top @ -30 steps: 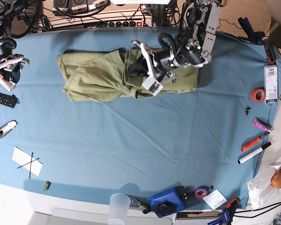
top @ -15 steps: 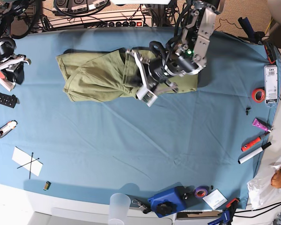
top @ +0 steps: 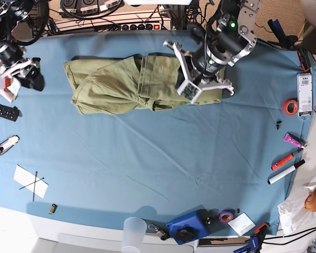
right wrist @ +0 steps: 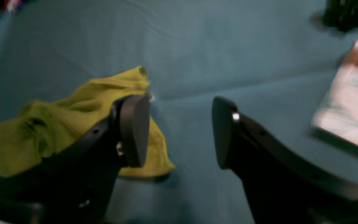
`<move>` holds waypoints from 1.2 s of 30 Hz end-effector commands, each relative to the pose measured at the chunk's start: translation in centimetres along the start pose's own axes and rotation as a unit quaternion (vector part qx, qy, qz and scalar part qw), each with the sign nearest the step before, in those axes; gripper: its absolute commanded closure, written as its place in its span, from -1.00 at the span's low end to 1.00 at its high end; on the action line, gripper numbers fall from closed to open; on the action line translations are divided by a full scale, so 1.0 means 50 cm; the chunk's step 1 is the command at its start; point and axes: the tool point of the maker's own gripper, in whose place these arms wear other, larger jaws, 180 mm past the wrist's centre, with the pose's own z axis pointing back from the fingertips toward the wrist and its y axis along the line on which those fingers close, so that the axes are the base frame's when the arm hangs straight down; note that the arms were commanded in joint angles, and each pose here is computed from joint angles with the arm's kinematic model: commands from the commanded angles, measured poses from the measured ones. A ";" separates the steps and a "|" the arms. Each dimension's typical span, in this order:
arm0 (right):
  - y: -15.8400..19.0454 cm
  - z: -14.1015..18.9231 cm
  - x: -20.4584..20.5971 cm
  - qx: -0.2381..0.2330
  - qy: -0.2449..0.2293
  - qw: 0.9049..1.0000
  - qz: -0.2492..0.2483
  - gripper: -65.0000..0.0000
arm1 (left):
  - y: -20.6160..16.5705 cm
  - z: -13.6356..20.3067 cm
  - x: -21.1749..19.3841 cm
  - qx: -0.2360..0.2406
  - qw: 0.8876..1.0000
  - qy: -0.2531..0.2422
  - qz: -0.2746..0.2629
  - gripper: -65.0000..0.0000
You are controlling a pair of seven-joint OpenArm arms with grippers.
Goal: Layout the t-shirt on the table in an organized manner, then fold the t-shirt properly
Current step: 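Press and tuck the folded end with the left gripper, then grasp the opposite shirt end with the right gripper and fold it over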
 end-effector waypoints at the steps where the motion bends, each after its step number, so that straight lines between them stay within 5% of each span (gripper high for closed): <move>1: 0.004 -0.003 0.020 0.022 -0.017 1.000 -0.003 0.00 | 0.000 0.008 0.018 0.001 1.000 -0.020 -0.001 1.00; 6: -0.006 -0.050 0.008 0.085 -0.031 0.993 -0.074 0.00 | -0.001 0.008 0.018 0.000 1.000 -0.020 -0.001 1.00; 17: 0.107 -0.158 -0.105 0.201 0.092 0.972 -0.083 0.00 | -0.001 0.008 0.020 0.000 1.000 -0.024 0.000 1.00; 24: 0.153 -0.184 -0.160 0.218 0.143 0.963 -0.068 0.00 | -0.001 0.008 0.022 0.000 1.000 -0.027 0.000 1.00; 28: 0.159 -0.216 -0.176 0.194 0.131 0.970 -0.060 0.00 | -0.002 0.008 0.023 -0.001 1.000 -0.027 0.001 1.00; 30: 0.164 -0.223 -0.183 0.190 0.131 0.971 -0.060 0.15 | -0.002 0.008 0.021 -0.001 1.000 -0.025 0.000 1.00; 34: 0.161 -0.233 -0.178 0.180 0.136 0.973 -0.048 0.97 | -0.002 0.008 0.020 -0.001 1.000 -0.024 0.001 1.00; 36: 0.143 -0.242 -0.165 0.156 0.137 0.977 -0.044 1.00 | -0.002 0.008 0.020 -0.002 1.000 -0.024 0.000 1.00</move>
